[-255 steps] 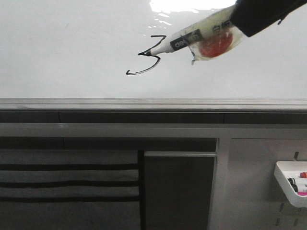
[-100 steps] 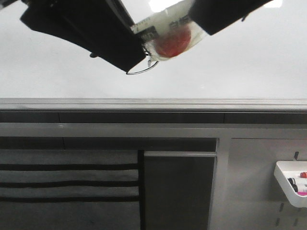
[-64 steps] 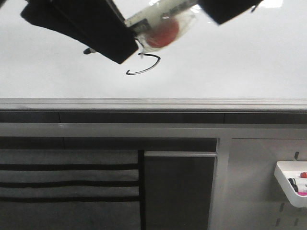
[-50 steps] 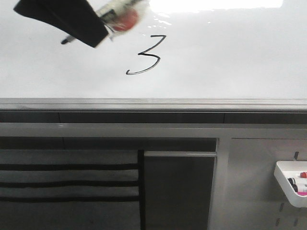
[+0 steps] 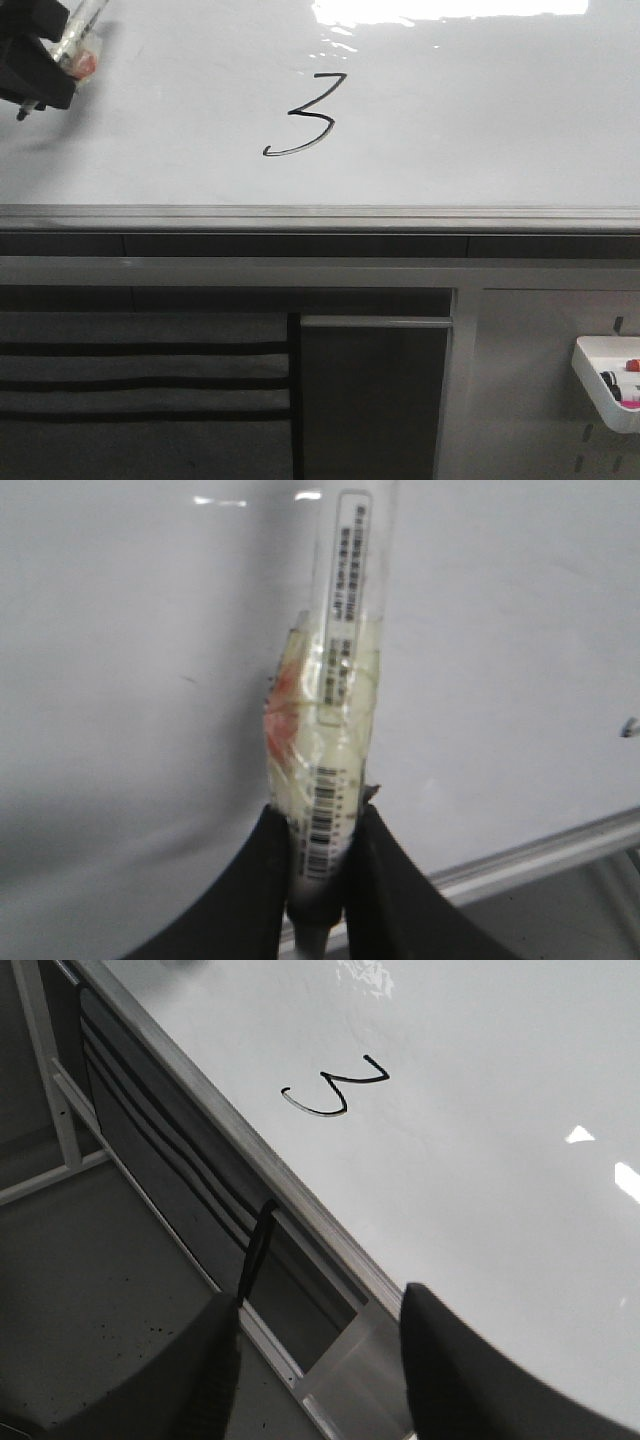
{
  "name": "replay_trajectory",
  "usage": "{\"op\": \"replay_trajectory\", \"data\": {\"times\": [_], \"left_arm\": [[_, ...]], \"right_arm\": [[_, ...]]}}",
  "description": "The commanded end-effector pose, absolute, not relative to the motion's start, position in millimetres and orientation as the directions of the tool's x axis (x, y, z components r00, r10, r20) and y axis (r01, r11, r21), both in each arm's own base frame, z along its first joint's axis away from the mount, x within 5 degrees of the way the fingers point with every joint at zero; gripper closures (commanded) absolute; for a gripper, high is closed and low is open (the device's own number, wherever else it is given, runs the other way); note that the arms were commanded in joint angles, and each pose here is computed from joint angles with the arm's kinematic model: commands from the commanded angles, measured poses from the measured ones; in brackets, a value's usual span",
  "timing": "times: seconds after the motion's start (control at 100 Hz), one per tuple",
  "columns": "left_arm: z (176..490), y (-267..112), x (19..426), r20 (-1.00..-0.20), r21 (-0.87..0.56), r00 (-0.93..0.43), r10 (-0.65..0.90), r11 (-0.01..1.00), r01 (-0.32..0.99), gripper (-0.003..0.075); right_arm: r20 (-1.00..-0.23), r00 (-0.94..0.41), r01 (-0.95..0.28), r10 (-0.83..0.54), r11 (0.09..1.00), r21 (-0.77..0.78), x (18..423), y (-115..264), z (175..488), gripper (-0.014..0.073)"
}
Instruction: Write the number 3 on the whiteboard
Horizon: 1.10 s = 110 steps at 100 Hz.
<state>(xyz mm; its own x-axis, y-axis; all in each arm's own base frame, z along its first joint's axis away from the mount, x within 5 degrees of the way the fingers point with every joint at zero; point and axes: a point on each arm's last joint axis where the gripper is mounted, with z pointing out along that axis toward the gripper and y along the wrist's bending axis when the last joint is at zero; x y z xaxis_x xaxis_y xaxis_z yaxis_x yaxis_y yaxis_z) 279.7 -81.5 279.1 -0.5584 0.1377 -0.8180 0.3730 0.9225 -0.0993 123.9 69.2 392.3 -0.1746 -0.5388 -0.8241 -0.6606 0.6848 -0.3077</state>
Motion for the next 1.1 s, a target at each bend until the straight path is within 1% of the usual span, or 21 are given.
{"op": "replay_trajectory", "data": {"times": [0.0,0.22,0.49,0.55,0.6,0.67,0.74,0.79,0.81,0.84,0.89,0.95,1.089], "left_arm": [[288,-77,291,-0.860,-0.111,-0.507,0.060,0.947,0.300,0.0738],[267,-80,300,-0.821,-0.120,-0.566,0.074,0.947,0.297,0.0738],[266,-80,300,-0.817,-0.116,-0.571,0.084,0.945,0.305,0.0738],[266,-80,300,-0.817,-0.112,-0.569,0.088,0.945,0.308,0.0726],[266,-80,300,-0.817,-0.112,-0.570,0.090,0.944,0.310,0.0694],[266,-80,300,-0.816,-0.106,-0.570,0.098,0.943,0.314,0.0617],[267,-80,299,-0.818,-0.105,-0.567,0.098,0.943,0.315,0.0514],[269,-80,299,-0.821,-0.105,-0.563,0.098,0.943,0.316,0.0420],[270,-80,298,-0.824,-0.104,-0.559,0.097,0.943,0.316,0.0398],[273,-80,297,-0.829,-0.103,-0.552,0.095,0.943,0.317,0.0342],[278,-79,294,-0.838,-0.101,-0.538,0.092,0.942,0.319,0.0278],[285,-79,289,-0.847,-0.103,-0.524,0.091,0.939,0.329,0.0249],[310,-78,270,-0.872,-0.110,-0.482,0.090,0.922,0.371,0.0272]], "right_arm": [[-0.858,-0.131,-0.627,-0.497,0.712,-0.317,125,68,403,0.0275],[-0.857,-0.132,-0.628,-0.498,0.711,-0.317,125,68,403,0.0275],[-0.857,-0.132,-0.628,-0.498,0.711,-0.317,125,68,403,0.0275],[-0.857,-0.132,-0.628,-0.498,0.711,-0.317,125,68,403,0.0275],[-0.856,-0.134,-0.629,-0.499,0.710,-0.316,125,68,403,0.0275],[-0.855,-0.135,-0.630,-0.500,0.710,-0.316,125,68,402,0.0275],[-0.855,-0.136,-0.631,-0.501,0.709,-0.315,125,68,402,0.0275],[-0.854,-0.138,-0.632,-0.502,0.708,-0.315,125,68,402,0.0275],[-0.854,-0.138,-0.632,-0.502,0.708,-0.315,125,68,402,0.0275],[-0.853,-0.139,-0.632,-0.502,0.708,-0.314,125,68,402,0.0275],[-0.853,-0.139,-0.632,-0.502,0.708,-0.314,125,68,402,0.0275],[-0.853,-0.139,-0.633,-0.503,0.708,-0.314,125,68,402,0.0275],[-0.853,-0.140,-0.634,-0.503,0.707,-0.314,125,68,402,0.0275]]}}
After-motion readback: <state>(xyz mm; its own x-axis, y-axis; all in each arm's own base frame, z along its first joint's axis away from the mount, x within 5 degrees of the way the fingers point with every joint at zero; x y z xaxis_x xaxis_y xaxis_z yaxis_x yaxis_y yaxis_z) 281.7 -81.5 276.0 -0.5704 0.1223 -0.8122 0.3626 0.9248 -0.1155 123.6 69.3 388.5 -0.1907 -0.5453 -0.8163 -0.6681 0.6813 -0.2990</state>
